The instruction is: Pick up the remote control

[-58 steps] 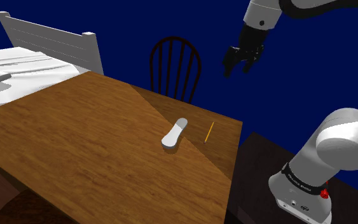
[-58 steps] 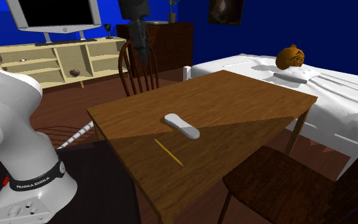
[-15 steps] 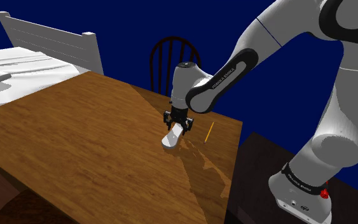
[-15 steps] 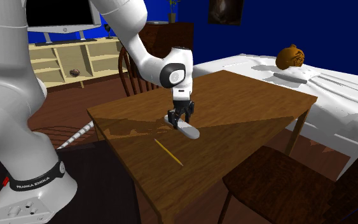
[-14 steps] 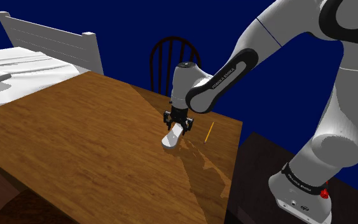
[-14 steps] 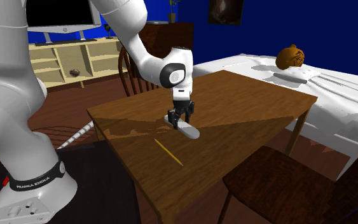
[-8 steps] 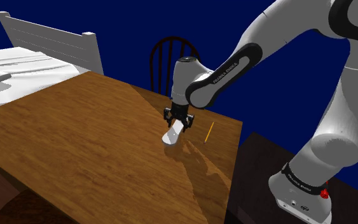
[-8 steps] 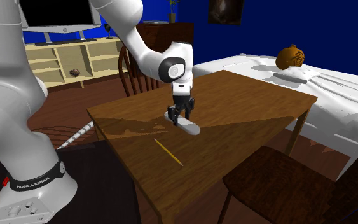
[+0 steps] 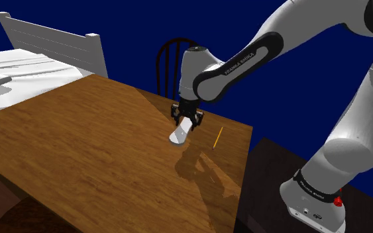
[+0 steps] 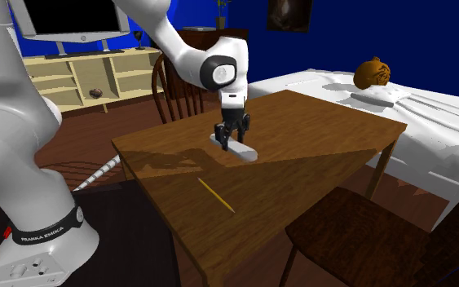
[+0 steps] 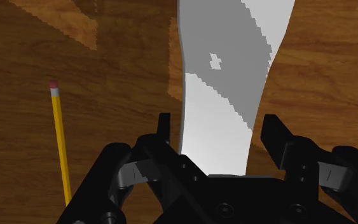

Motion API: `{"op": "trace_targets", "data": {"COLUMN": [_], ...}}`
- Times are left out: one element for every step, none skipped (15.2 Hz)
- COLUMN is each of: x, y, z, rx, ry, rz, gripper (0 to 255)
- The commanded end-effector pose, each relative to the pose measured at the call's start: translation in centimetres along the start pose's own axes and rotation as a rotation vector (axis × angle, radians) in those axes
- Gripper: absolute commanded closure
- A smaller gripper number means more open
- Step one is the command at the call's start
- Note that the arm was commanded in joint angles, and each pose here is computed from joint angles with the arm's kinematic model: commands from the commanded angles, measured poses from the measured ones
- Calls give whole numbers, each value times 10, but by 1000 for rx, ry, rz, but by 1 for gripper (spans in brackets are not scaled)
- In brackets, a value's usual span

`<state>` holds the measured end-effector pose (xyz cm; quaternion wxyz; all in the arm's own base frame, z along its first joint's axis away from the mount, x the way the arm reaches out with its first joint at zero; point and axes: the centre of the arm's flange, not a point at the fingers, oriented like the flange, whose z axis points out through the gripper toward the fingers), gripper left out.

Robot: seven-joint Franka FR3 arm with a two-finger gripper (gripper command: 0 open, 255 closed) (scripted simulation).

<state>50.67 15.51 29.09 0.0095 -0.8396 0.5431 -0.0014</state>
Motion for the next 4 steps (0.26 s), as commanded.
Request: {"op": "trace_targets", "data": {"x": [0, 0, 0, 0], "y": [0, 0, 0, 0], "z": [-10, -16, -17, -16], "rx": [0, 0, 0, 0], "ry": [0, 0, 0, 0], "rz": [0, 0, 0, 0], "gripper": [255, 255, 255, 255]}}
